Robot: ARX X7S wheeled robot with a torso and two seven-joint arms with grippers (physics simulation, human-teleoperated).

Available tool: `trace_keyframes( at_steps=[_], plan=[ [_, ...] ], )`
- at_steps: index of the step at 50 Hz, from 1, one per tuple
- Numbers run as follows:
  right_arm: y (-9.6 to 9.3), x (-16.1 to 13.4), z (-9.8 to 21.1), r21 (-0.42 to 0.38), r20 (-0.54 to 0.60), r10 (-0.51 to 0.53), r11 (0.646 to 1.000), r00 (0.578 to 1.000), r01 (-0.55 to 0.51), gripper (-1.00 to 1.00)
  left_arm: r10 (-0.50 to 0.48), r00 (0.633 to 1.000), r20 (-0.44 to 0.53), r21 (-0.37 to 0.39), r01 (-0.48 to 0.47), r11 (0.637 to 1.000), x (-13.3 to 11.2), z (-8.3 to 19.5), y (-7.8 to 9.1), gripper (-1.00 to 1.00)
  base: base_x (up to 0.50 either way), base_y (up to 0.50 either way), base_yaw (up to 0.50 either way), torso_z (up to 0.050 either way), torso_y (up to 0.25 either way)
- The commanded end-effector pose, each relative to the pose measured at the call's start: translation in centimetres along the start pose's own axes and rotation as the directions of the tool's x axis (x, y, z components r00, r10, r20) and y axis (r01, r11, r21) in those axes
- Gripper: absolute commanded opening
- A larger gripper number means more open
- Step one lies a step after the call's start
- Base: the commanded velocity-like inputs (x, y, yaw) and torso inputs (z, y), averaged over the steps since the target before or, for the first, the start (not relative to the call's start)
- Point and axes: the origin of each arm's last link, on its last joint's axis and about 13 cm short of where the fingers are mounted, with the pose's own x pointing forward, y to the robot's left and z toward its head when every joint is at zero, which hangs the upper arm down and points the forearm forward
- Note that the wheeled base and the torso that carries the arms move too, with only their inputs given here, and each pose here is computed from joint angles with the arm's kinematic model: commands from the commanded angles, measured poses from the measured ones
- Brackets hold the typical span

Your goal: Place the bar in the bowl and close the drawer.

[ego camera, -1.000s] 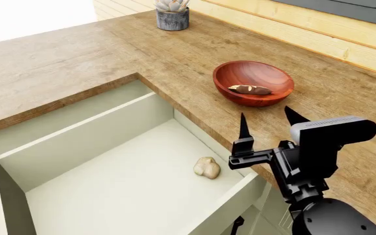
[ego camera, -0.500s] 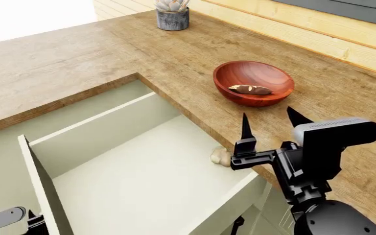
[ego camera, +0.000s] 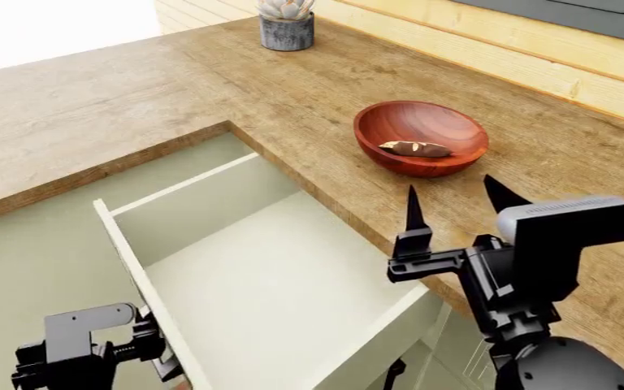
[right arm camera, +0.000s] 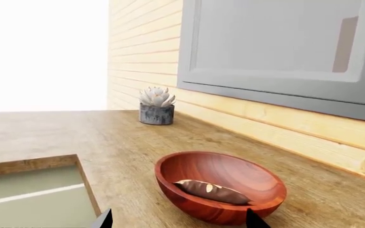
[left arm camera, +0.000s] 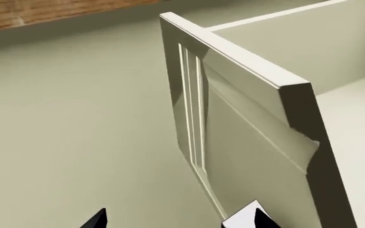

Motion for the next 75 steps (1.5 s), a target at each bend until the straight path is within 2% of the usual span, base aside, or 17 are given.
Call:
trace_keyframes(
  at_steps=[1, 20, 41, 52, 75],
  plan=[
    [0.0, -0.2, 0.3, 0.007, 0.015, -0.005, 1.000, 1.000, 0.005, 1.00, -0.135, 0.991, -0.021, 0.034, 0.136, 0.990, 1.6, -0.3, -3.3, 1.00, 0.00, 0.00, 0.00, 0.000, 0.000],
    [0.3, -0.9, 1.1, -0.011, 0.041, 0.005, 1.000, 0.999, -0.005, 1.00, -0.230, 0.973, 0.010, 0.066, 0.229, 0.971, 4.1, 1.5, -7.3, 1.00, 0.00, 0.00, 0.00, 0.000, 0.000],
    [0.4, -1.2, 1.3, -0.011, 0.044, 0.007, 1.000, 0.999, -0.007, 1.00, -0.340, 0.940, 0.017, 0.112, 0.336, 0.935, 7.0, 3.6, -13.0, 1.00, 0.00, 0.00, 0.00, 0.000, 0.000],
    [0.3, -1.2, 1.2, -0.010, 0.043, 0.006, 1.000, 0.999, -0.005, 1.00, -0.373, 0.928, 0.005, 0.135, 0.369, 0.920, 8.1, 4.1, -15.3, 1.00, 0.00, 0.00, 0.00, 0.000, 0.000],
    [0.0, -1.1, 0.9, -0.005, 0.037, -0.002, 1.000, 0.999, 0.002, 1.00, -0.459, 0.888, -0.005, 0.192, 0.452, 0.871, 7.2, 6.1, -19.1, 1.00, 0.00, 0.00, 0.00, 0.000, 0.000]
  ],
)
